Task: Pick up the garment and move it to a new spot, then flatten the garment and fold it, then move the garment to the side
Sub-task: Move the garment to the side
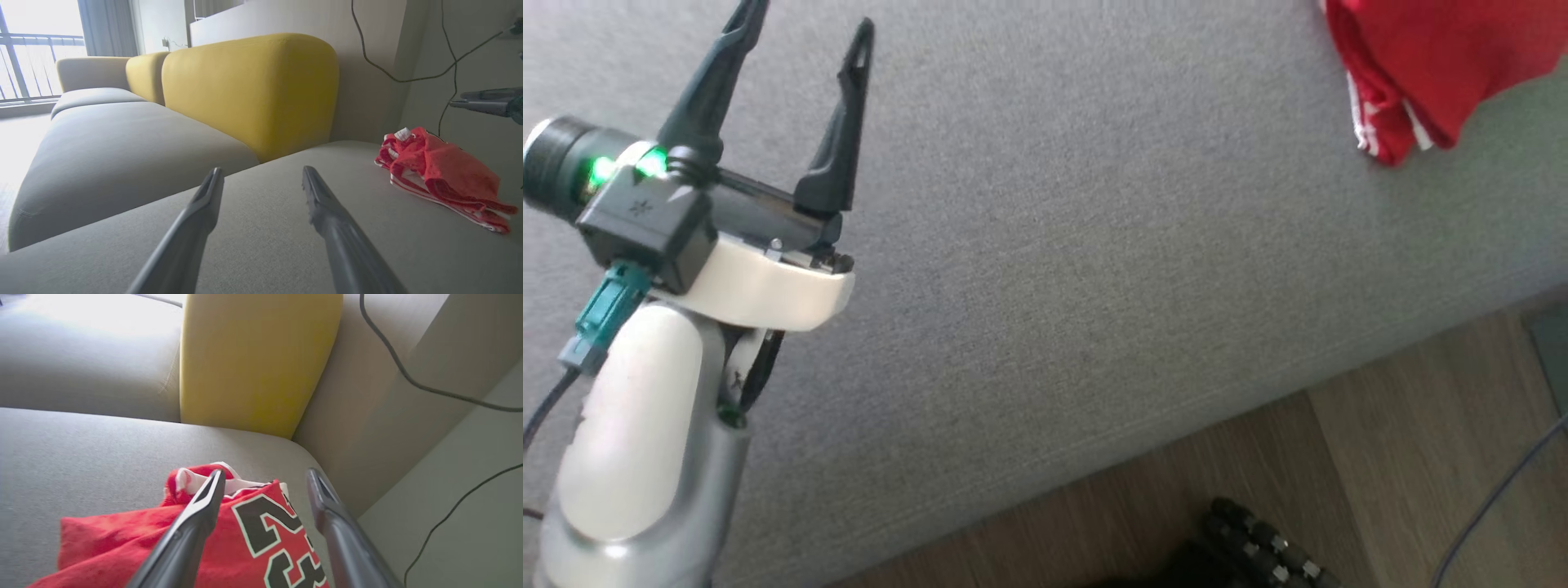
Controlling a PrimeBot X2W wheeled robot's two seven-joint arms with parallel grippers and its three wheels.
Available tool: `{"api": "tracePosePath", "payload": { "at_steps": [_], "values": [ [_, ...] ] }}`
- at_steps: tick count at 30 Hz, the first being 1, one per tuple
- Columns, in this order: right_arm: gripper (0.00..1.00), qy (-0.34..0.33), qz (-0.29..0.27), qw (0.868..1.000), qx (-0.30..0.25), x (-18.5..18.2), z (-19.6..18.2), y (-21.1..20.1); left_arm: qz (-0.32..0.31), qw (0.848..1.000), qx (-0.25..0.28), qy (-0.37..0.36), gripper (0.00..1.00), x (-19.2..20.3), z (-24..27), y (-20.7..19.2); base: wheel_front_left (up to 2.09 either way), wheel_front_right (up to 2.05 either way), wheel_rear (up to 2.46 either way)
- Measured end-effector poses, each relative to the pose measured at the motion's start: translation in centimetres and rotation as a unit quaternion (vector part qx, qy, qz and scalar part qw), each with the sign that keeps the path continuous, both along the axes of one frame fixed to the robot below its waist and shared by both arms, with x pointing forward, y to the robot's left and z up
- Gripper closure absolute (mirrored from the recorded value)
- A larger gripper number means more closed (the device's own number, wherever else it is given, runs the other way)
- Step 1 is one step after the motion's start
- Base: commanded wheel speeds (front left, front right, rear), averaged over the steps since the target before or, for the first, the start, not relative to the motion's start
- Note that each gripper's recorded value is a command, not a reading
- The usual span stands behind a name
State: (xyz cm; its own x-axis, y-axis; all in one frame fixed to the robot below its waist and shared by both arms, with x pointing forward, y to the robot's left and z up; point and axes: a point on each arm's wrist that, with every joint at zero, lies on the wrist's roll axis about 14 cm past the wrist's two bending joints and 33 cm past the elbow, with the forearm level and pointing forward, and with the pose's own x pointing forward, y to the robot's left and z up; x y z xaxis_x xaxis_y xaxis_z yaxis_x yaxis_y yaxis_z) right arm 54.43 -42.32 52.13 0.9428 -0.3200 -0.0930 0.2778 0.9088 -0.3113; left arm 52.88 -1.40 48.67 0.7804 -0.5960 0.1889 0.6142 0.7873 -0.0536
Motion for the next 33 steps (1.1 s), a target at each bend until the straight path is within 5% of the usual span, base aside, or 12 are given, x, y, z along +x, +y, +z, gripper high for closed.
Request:
{"api": "tracePosePath", "payload": {
  "at_steps": [8,13,25,33],
  "values": [
    [0.00,-0.084,0.086,0.993,0.015,-0.9,4.2,6.5,0.080,0.997,-0.019,0.001,0.00,-1.8,2.1,4.0,0.00,0.00,0.00],
    [0.00,-0.142,0.131,0.979,0.073,-2.6,5.6,11.4,0.141,0.990,-0.021,0.016,0.00,-4.0,2.7,7.7,0.00,0.00,0.00],
    [0.00,-0.153,0.219,0.951,0.153,-7.1,3.0,22.2,0.264,0.963,-0.050,0.012,0.00,-9.4,5.3,15.1,0.00,0.00,0.00],
    [0.00,-0.131,0.227,0.948,0.180,-10.9,0.6,25.1,0.313,0.949,-0.032,0.028,0.00,-13.1,4.3,18.3,0.00,0.00,0.00]
  ]
}}
